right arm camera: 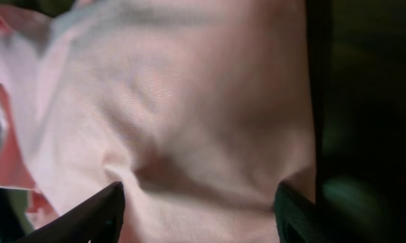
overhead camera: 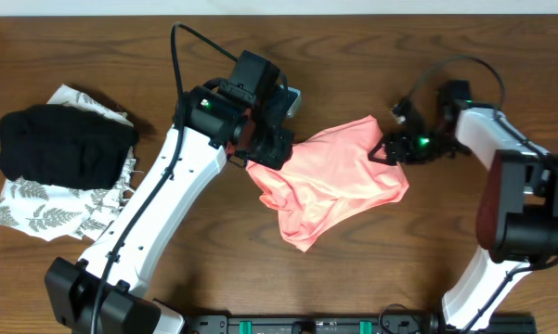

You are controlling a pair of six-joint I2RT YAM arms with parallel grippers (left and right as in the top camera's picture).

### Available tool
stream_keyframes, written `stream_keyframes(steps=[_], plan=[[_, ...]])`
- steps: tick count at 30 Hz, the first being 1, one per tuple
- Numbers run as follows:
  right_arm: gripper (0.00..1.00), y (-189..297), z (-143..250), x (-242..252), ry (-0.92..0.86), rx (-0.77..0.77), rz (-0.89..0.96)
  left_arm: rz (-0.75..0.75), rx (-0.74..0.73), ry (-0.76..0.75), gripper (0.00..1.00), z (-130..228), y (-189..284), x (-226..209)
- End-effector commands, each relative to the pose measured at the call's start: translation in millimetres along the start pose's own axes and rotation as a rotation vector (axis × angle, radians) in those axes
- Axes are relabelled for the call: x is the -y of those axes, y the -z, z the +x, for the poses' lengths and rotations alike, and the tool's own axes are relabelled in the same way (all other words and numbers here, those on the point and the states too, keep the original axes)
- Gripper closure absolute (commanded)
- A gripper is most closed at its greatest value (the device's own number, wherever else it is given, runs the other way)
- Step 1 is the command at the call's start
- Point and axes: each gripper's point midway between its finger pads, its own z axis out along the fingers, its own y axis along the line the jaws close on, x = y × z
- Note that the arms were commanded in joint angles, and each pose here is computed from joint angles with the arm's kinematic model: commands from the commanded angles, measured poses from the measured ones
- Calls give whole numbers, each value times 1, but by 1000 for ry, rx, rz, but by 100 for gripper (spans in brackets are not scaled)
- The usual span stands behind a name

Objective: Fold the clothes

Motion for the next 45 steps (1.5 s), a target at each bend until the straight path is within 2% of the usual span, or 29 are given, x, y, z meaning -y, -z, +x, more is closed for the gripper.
stream_keyframes(steps=[1, 5, 9, 16, 23, 26, 33, 35, 37, 39, 41, 45], plan=[[28, 13, 3, 11, -26, 56, -101, -20, 37, 3, 63, -6, 11, -2], [23, 33, -4, 18, -78, 141, -176, -19, 45, 2, 61, -8, 11, -2], [22, 37, -3, 26, -96, 149, -159, -18, 58, -2, 60, -12, 11, -2], [20, 12, 11, 34, -126, 28, 13, -17, 71, -5, 59, -15, 11, -1], [20, -25, 21, -1, -28, -21, -52, -17, 72, -5, 59, -15, 11, -1], [25, -34, 29, -7, -19, -42, -64, -17, 71, -5, 59, -15, 11, -1], [52, -27, 28, 1, -65, -22, -62, -17, 71, -5, 59, -15, 11, -1], [55, -24, 28, 4, -78, -16, -63, -17, 71, -5, 59, -15, 11, -1], [52, -22, 28, 5, -88, -13, -63, -17, 71, -5, 59, -15, 11, -1], [42, -19, 33, 12, -94, -29, -30, -17, 71, -5, 59, -15, 11, -1], [37, -17, 38, 18, -107, -44, -4, -17, 71, -5, 59, -15, 11, -1], [33, -20, 37, 6, -93, -31, -68, -17, 72, -5, 59, -15, 11, -1]])
